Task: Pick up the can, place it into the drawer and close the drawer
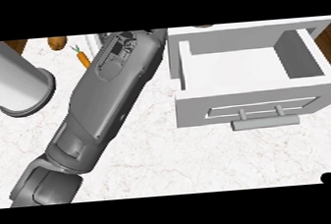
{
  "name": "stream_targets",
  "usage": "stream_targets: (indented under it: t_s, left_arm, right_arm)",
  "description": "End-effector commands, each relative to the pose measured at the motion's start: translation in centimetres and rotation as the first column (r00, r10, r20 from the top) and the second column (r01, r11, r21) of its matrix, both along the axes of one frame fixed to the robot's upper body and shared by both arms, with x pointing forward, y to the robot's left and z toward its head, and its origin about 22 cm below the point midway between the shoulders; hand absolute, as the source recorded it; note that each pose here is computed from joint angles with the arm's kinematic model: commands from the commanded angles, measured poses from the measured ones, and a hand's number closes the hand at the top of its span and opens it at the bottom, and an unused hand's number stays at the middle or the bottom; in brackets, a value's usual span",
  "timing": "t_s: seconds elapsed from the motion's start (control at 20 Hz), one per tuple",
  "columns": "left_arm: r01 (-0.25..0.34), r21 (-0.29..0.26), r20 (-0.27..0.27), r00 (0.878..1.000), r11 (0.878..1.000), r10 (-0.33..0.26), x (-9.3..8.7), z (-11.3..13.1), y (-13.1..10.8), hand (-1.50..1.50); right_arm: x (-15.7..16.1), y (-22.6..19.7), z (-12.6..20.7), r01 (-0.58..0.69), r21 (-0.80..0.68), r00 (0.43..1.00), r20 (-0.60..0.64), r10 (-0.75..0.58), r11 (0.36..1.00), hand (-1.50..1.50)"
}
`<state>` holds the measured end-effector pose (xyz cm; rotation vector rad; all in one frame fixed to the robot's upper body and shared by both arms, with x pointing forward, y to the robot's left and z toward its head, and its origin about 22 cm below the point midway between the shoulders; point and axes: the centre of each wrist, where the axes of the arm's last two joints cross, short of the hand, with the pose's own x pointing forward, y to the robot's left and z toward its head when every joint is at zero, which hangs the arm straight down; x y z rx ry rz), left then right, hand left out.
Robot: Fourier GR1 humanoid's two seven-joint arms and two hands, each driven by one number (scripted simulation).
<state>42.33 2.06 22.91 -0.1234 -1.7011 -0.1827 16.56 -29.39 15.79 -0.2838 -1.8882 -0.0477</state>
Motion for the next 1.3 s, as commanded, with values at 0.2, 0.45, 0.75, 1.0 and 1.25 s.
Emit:
stream_targets:
  t_s: [0.2,0.45,0.75,1.0,1.25]
  left_arm:
    - [-0.034,0.090,-0.004,0.999,0.995,0.035,-0.5,3.0,-4.1,1.50]
    - [-0.039,0.072,-0.021,0.999,0.997,0.040,1.0,2.3,-3.2,1.50]
    - [-0.128,0.103,0.018,0.992,0.986,0.126,0.6,3.3,-4.5,1.50]
    - [-0.180,0.089,0.021,0.984,0.980,0.179,0.9,2.1,-4.1,-1.50]
    - [-0.240,0.086,0.042,0.970,0.967,0.238,0.8,2.5,-4.5,-1.50]
  right_arm:
    - [2.1,0.7,0.6,-0.035,0.003,0.999,0.020,0.035,0.999,-1.50]
    - [1.3,0.0,0.2,-0.028,0.013,0.999,0.029,0.027,1.000,-1.50]
    - [2.4,-0.2,0.6,-0.043,-0.004,0.999,0.015,0.043,0.999,-1.50]
    - [2.4,0.1,0.9,-0.038,-0.023,0.999,0.011,0.039,0.999,-1.50]
    - [2.7,0.9,2.0,-0.059,-0.102,0.997,0.046,0.064,0.993,-1.50]
